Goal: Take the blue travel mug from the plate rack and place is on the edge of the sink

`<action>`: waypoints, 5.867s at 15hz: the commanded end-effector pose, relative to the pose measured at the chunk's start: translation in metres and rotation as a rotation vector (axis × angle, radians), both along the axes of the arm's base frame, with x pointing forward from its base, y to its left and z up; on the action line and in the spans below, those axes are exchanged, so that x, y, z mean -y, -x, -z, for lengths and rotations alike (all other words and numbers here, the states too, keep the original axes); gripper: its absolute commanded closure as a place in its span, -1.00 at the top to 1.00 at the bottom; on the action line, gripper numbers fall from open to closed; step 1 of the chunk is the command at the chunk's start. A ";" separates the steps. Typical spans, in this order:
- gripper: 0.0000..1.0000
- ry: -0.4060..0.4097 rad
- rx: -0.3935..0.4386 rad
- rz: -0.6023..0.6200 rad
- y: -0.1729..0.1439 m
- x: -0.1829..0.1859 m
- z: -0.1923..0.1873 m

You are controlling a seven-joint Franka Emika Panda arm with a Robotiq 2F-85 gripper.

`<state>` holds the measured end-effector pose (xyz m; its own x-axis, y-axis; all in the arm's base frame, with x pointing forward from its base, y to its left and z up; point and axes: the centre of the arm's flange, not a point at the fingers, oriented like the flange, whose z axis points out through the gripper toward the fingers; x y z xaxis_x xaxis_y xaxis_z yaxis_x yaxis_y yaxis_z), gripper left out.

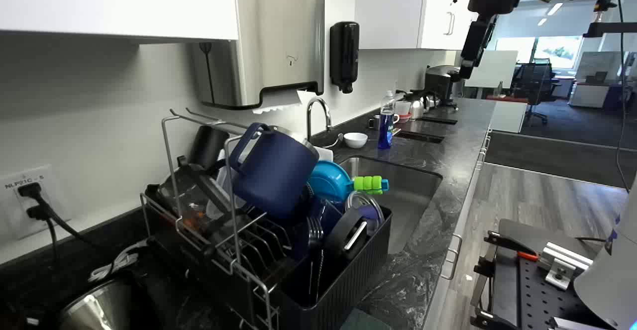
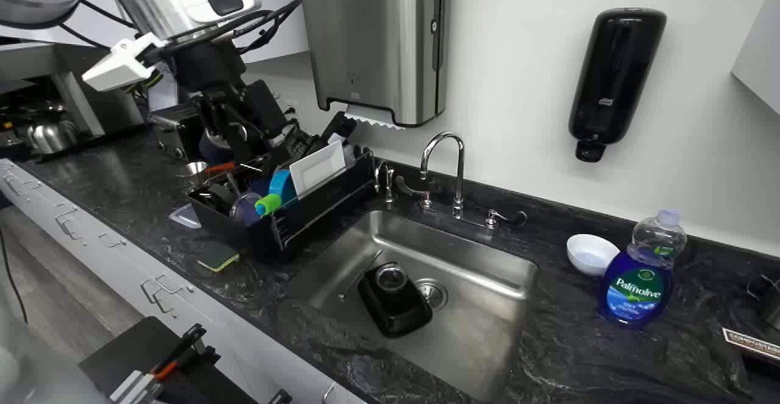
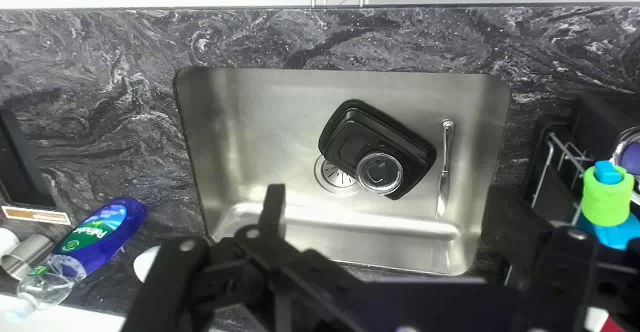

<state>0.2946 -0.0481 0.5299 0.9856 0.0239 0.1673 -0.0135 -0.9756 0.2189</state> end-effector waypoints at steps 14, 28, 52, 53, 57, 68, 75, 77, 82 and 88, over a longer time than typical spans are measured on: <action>1.00 0.022 0.020 -0.148 -0.010 -0.038 -0.009; 1.00 -0.134 0.053 -0.686 -0.058 -0.107 0.023; 1.00 -0.417 0.085 -1.013 -0.091 -0.144 0.061; 1.00 -0.446 0.111 -1.037 -0.092 -0.152 0.062; 1.00 -0.569 0.218 -1.144 -0.091 -0.178 0.066; 1.00 -0.723 0.420 -1.361 -0.093 -0.197 0.104; 1.00 -0.720 0.445 -1.418 -0.094 -0.209 0.120; 1.00 -0.711 0.447 -1.424 -0.096 -0.212 0.124; 1.00 -0.687 0.445 -1.418 -0.112 -0.205 0.129; 1.00 -0.678 0.437 -1.427 -0.128 -0.210 0.132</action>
